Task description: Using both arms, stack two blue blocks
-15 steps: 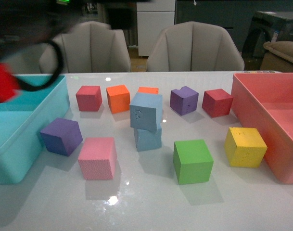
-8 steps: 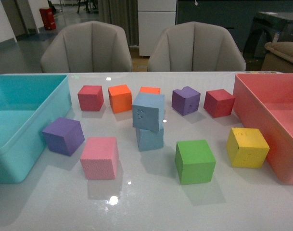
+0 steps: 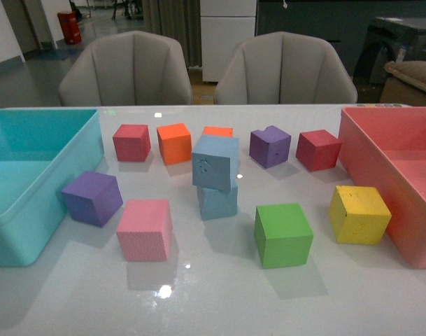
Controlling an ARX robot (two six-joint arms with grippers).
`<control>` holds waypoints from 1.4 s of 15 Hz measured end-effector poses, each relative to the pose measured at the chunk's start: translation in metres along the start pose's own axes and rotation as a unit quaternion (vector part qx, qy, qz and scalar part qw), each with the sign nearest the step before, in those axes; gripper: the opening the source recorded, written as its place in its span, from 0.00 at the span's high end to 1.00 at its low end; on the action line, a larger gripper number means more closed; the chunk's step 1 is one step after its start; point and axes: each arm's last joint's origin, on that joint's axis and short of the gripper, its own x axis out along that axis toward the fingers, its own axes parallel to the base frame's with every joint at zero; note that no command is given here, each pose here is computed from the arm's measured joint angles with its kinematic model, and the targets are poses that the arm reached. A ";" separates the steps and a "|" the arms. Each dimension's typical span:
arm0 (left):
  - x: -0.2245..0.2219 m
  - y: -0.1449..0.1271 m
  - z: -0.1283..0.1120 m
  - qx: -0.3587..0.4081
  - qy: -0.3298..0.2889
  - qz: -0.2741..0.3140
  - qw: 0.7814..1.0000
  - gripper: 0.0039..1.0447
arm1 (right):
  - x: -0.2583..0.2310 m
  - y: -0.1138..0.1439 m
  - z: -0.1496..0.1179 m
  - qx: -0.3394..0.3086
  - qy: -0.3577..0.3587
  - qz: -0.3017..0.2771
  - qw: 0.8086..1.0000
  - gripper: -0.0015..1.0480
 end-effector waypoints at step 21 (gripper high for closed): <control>-0.055 0.011 -0.003 0.000 0.020 -0.001 1.000 0.99 | 0.000 0.000 0.000 0.000 0.000 0.000 1.000 0.06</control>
